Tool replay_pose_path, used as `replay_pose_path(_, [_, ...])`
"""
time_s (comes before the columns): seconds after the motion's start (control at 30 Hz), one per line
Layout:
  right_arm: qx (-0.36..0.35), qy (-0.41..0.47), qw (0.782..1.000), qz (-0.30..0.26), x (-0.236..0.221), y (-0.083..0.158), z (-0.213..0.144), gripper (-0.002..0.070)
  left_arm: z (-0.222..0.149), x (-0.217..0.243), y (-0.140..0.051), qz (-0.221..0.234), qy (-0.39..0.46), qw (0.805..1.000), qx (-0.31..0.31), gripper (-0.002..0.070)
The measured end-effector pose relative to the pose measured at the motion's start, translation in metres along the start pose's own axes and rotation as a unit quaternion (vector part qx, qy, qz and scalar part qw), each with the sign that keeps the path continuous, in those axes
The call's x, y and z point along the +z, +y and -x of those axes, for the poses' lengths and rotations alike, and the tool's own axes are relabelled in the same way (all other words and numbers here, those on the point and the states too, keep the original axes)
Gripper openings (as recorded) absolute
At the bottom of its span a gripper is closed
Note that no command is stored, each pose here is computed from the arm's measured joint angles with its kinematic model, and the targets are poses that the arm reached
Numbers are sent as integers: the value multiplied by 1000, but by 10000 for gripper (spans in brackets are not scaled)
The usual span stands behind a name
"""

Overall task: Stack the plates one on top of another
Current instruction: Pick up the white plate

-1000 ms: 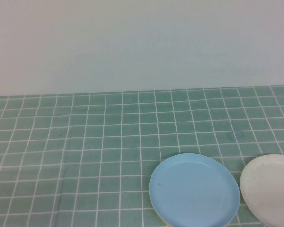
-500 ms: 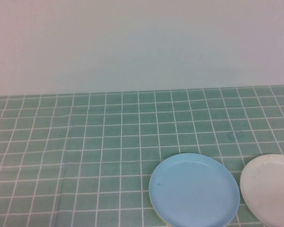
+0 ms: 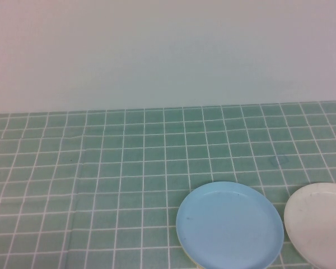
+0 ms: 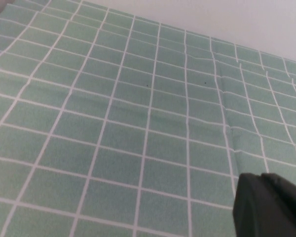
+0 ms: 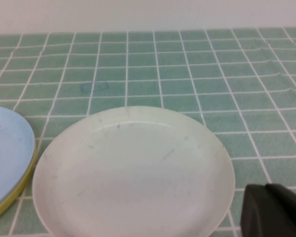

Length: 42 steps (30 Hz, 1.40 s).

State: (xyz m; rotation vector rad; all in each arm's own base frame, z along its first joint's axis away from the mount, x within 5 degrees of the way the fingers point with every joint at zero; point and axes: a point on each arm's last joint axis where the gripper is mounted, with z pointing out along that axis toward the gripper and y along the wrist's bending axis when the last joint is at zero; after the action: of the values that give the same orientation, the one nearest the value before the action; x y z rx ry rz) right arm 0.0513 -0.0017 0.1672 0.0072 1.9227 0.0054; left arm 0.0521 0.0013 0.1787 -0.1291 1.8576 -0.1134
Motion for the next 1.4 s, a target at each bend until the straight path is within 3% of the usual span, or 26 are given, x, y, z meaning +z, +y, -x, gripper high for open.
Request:
replay_pose_path(0.57, [-50, -14, 999, -12, 0, -2, 3, -2, 0, 0, 0, 0, 0, 1000, 7, -1])
replay_pose_path(0.7, [33, -117, 992, 22, -2, 3, 21, -2, 0, 0, 0, 0, 0, 1000, 7, -1])
replay_pose_path(0.8, [116, -204, 971, 51, -8, 5, 37, -2, 0, 0, 0, 0, 0, 1000, 7, -1])
replay_pose_path(0.93, [153, -294, 941, 69, -16, 4, 52, -2, 0, 0, 0, 0, 0, 1000, 7, -1])
replay_pose_path(1.07, [206, -399, 888, 94, -30, 0, 68, -2, 0, 0, 0, 0, 0, 1000, 7, -1])
replay_pose_path(1.23, [209, -522, 820, 108, -52, -4, 83, -2, 0, 0, 0, 0, -1, 1000, 7, -1])
replay_pose_path(1.33, [184, -517, 830, 99, -61, -2, 98, -2, 0, 0, 0, 0, -1, 1000, 7, -1])
replay_pose_path(1.4, [146, -464, 870, 80, -66, 0, 112, -2, 0, 0, 0, 0, -1, 1000, 7, -1])
